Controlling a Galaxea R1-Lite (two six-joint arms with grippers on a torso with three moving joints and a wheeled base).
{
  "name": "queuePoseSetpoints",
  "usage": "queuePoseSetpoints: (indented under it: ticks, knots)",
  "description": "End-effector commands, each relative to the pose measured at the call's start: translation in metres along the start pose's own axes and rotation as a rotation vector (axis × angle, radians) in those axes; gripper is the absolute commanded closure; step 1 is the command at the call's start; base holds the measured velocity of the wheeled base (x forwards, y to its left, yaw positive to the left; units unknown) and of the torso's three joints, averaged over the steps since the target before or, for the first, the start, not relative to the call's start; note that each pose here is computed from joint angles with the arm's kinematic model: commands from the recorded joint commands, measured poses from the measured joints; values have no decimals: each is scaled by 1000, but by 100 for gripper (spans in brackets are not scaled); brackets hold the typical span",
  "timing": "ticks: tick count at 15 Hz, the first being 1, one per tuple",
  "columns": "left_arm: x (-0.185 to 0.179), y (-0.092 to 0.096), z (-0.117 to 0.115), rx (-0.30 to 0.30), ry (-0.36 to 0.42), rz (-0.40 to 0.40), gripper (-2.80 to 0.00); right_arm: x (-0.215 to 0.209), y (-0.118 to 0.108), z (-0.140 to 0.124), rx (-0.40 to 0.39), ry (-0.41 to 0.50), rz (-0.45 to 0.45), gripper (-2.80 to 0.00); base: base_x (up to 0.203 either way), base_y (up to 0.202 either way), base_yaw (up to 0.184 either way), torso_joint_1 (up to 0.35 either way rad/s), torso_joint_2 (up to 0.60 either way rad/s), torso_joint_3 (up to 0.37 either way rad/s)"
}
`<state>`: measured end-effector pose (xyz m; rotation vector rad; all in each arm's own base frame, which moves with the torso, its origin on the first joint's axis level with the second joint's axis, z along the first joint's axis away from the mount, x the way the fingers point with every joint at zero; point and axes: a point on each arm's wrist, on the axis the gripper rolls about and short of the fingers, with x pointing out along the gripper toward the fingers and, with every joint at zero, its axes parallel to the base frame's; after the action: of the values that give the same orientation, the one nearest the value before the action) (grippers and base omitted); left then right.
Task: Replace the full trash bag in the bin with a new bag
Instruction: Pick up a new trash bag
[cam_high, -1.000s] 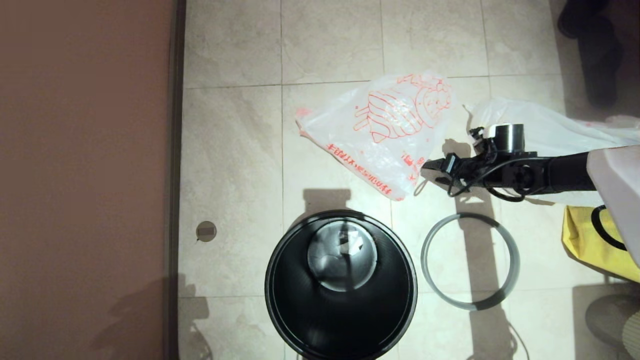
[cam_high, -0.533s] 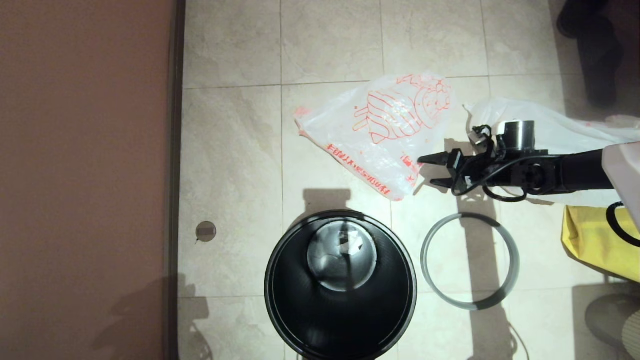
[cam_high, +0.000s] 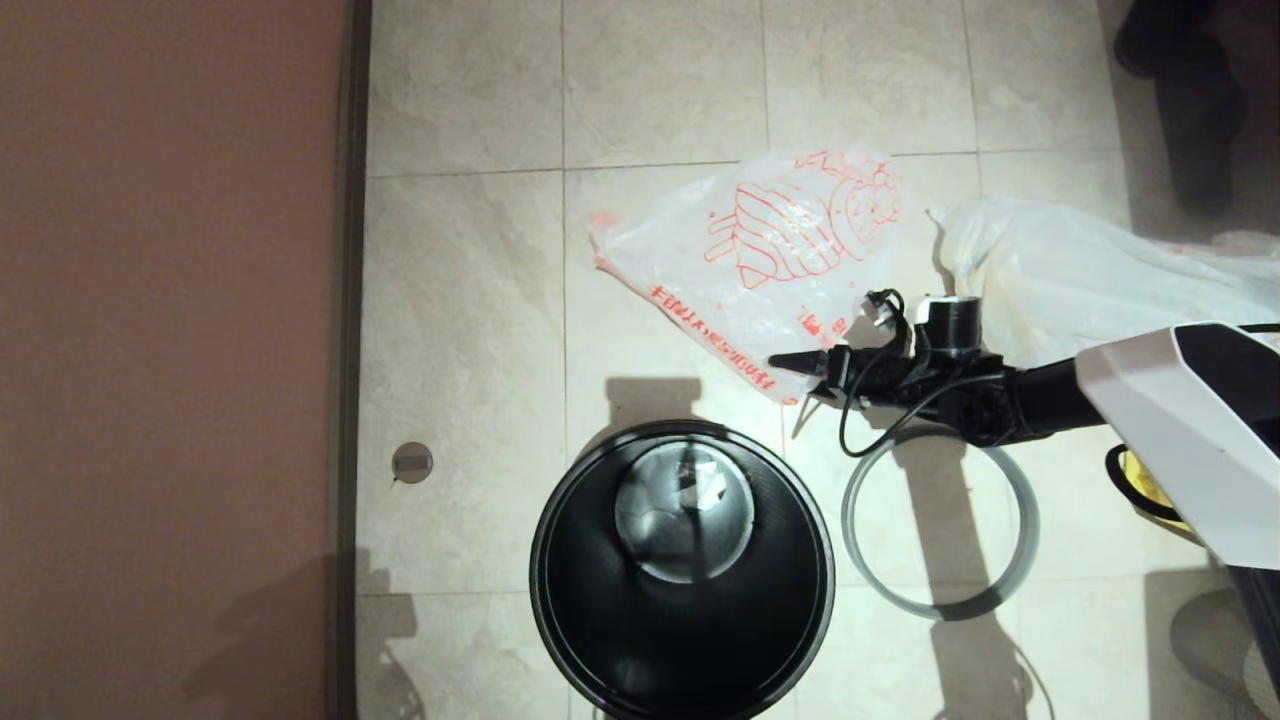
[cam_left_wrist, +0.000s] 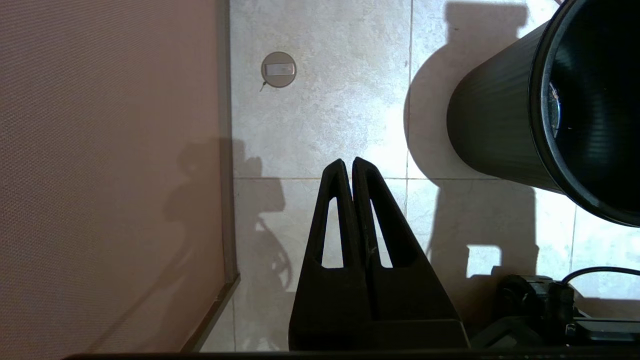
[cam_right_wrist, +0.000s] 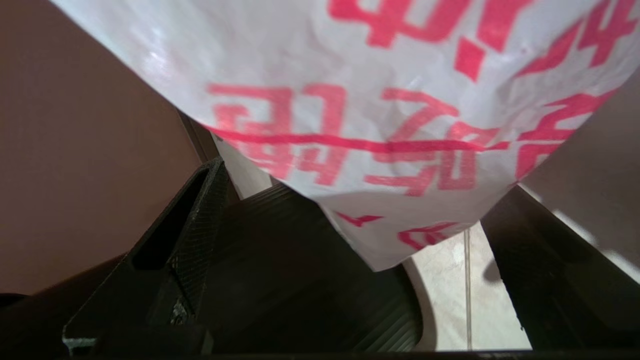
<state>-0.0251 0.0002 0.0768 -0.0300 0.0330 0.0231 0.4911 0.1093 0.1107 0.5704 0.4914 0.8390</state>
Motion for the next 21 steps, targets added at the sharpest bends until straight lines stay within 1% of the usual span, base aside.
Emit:
queuePoseSetpoints:
  ticks: [1, 3, 4, 5, 7, 8, 9, 11, 12, 13, 14, 16, 21]
  knots:
    - [0, 0, 0, 0, 2, 1, 0, 24, -18, -29, -43, -7, 42, -280, 0, 0, 0, 0, 0, 0]
    - [0, 0, 0, 0, 1, 0, 0, 41, -15, -24, -111, -63, 79, -280, 0, 0, 0, 0, 0, 0]
    - [0, 0, 0, 0, 0, 0, 0, 51, -13, -19, -164, -103, 90, -280, 0, 0, 0, 0, 0, 0]
    - [0, 0, 0, 0, 2, 1, 0, 61, -13, -20, -223, -128, 86, -280, 0, 0, 0, 0, 0, 0]
    - [0, 0, 0, 0, 0, 0, 0, 77, -12, -32, -411, -131, 57, -280, 0, 0, 0, 0, 0, 0]
    - [0, 0, 0, 0, 0, 0, 0, 83, -7, -37, -484, -133, 32, -280, 0, 0, 0, 0, 0, 0]
    - [0, 0, 0, 0, 2, 1, 0, 88, -2, -41, -501, -133, 23, -280, 0, 0, 0, 0, 0, 0]
    - [0, 0, 0, 0, 2, 1, 0, 90, 10, -37, -529, -162, 2, -280, 0, 0, 0, 0, 0, 0]
    - [0, 0, 0, 0, 2, 1, 0, 89, 12, -35, -542, -177, -23, -280, 0, 0, 0, 0, 0, 0]
    - [0, 0, 0, 0, 2, 1, 0, 90, 12, -36, -576, -188, -46, 0, 0, 0, 0, 0, 0, 0]
    - [0, 0, 0, 0, 2, 1, 0, 91, 11, -36, -599, -193, -72, 0, 0, 0, 0, 0, 0, 0]
    - [0, 0, 0, 0, 1, 0, 0, 90, 13, -33, -602, -213, -99, 0, 0, 0, 0, 0, 0, 0]
    - [0, 0, 0, 0, 2, 1, 0, 87, 17, -28, -607, -227, -102, 0, 0, 0, 0, 0, 0, 0]
